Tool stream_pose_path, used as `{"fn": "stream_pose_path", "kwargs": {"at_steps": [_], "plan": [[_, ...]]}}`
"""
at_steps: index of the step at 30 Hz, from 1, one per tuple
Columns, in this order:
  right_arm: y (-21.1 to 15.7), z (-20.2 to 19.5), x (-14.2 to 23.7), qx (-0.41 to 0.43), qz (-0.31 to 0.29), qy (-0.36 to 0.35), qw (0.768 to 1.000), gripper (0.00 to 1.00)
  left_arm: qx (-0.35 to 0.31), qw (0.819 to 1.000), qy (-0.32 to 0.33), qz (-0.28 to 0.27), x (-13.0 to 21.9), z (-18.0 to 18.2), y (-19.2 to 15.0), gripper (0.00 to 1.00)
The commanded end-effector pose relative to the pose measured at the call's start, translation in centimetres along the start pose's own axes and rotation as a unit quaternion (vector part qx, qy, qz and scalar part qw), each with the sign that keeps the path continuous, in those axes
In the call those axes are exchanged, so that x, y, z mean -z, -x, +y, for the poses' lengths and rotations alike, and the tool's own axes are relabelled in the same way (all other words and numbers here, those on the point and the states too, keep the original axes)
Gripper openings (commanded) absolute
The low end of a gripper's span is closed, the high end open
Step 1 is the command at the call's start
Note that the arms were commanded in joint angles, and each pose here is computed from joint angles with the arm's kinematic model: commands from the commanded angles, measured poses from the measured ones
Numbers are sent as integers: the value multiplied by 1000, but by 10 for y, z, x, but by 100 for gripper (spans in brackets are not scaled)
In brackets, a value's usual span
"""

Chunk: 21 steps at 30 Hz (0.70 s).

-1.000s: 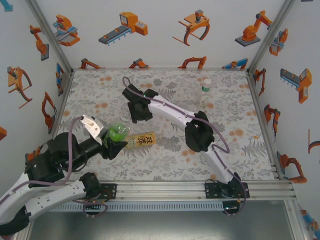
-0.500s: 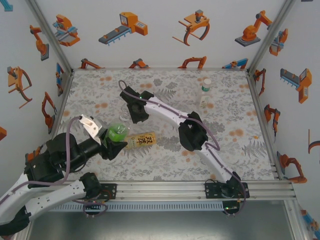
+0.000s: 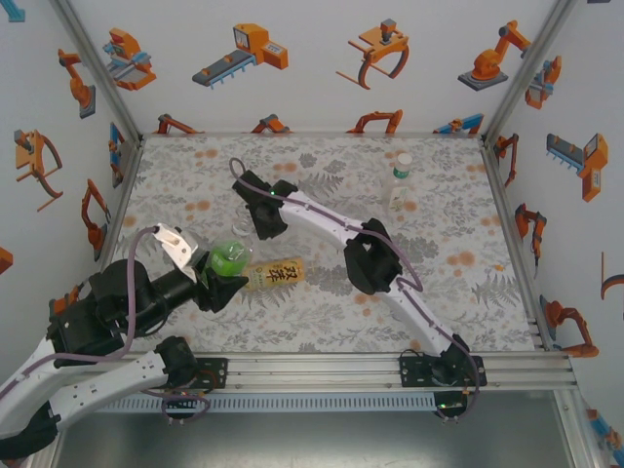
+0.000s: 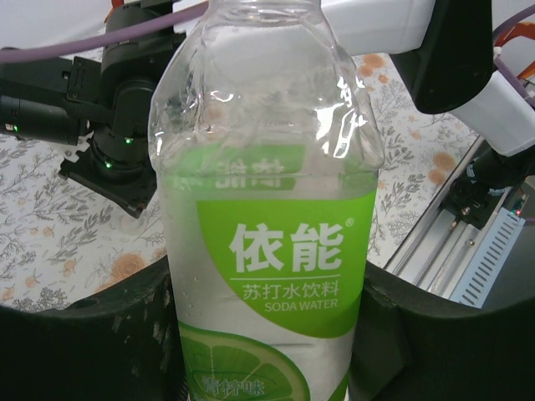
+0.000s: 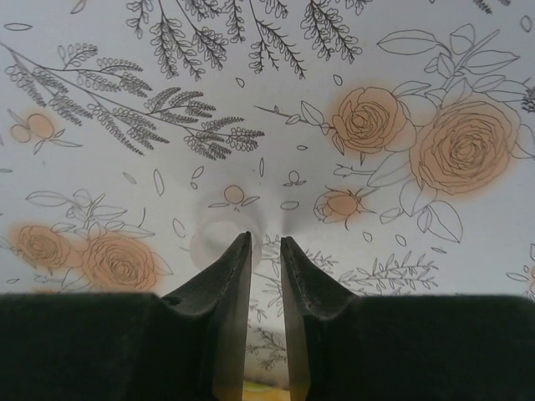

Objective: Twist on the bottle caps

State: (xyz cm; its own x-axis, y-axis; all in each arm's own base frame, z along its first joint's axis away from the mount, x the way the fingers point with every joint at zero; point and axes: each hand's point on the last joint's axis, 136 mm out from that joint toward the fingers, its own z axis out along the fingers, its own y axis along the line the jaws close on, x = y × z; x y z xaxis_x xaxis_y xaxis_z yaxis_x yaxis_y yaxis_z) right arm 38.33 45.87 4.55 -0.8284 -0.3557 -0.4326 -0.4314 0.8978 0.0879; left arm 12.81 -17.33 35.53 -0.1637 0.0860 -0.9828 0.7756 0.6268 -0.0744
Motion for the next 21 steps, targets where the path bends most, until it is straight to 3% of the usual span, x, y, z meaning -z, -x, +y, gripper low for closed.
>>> {"fn": "stream_pose_path", "kwargs": {"at_steps": [1, 11, 21], "plan": [[8, 1, -3, -4, -11, 4, 1000, 21, 10, 1000, -3, -1, -2, -1, 0, 11], [18, -13, 21, -12, -25, -11, 1000, 4, 10, 1000, -3, -1, -4, -1, 1, 11], [-5, -94, 77, -55, -23, -57, 997, 2, 10, 1000, -4, 4, -20, -4, 0, 11]]}}
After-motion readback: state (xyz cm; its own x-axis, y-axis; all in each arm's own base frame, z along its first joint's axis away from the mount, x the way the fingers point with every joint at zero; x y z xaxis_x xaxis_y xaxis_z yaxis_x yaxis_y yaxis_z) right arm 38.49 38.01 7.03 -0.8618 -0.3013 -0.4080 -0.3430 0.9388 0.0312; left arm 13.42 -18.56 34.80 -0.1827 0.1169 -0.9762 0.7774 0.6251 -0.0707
